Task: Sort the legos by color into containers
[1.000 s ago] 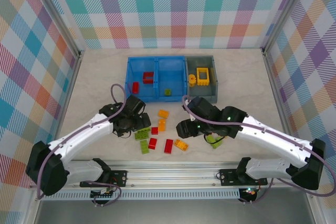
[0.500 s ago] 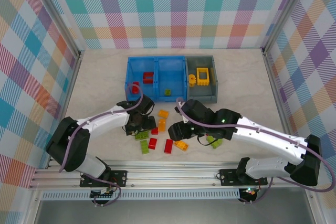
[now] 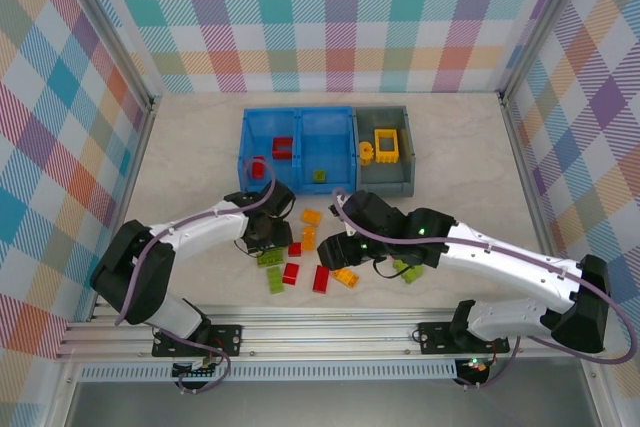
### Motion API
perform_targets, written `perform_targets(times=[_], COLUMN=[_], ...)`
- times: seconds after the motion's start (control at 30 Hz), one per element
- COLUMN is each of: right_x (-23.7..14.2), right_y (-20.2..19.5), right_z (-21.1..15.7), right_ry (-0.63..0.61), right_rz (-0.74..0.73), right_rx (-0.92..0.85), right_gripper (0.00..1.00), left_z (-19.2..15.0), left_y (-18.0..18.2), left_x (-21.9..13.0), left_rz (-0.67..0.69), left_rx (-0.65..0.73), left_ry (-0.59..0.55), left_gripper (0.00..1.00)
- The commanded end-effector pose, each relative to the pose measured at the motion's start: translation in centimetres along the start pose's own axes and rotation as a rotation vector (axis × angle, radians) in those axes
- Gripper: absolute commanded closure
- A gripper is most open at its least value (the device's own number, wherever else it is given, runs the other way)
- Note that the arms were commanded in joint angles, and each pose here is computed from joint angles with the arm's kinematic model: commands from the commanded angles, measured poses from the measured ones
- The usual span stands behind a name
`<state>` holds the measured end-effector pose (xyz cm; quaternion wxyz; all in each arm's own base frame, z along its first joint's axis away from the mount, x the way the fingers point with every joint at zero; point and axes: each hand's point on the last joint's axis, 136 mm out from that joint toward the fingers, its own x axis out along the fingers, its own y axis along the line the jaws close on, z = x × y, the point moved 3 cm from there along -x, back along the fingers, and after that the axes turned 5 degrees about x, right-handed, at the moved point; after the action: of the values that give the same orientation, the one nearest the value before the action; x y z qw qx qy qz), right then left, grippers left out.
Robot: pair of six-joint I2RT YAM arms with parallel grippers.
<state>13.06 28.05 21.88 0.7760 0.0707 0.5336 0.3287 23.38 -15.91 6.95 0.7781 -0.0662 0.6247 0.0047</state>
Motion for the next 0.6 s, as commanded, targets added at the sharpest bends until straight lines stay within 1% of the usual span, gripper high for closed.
perform_targets(times=[0.0,0.07,0.17,0.27,0.37,0.5,0.57], right_x=[-0.1,-0.7,-2.5,-4.4,-5.4,-5.6,-5.7], right_y=[0.2,0.0,-0.8,-1.7,-2.1,-2.6,-3.1], right_z=[0.1,0.5,1.4,2.8,4.2,5.8,6.6], right_ry=[-0.020,-0.049,-0.147,-0.262,-0.335,-0.386,-0.411], right_rz=[0.006,-0.011,-0.043,-0.099,-0.149,-0.199,-0.220], right_rx=[0.004,0.004,0.010,0.026,0.035,0.078,0.118], right_gripper=[0.38,0.39,0.39,0.38,0.38,0.39,0.40], left_z=[0.7,1.1,2.0,3.5,5.3,8.4,10.3], left_y=[0.6,0.5,-0.5,-2.7,-5.2,-8.6,-10.2], left_x=[-1.6,-3.0,-5.7,-9.0,-11.6,-13.4,-13.6], left_rz=[0.010,0.003,-0.043,-0.105,-0.149,-0.182,-0.168], left_rx=[-0.008,-0.004,0.004,0.022,0.050,0.096,0.129], left_ry=[-0.055,-0.080,-0.122,-0.190,-0.239,-0.285,-0.301], left_gripper=[0.44,0.45,0.45,0.46,0.46,0.46,0.45])
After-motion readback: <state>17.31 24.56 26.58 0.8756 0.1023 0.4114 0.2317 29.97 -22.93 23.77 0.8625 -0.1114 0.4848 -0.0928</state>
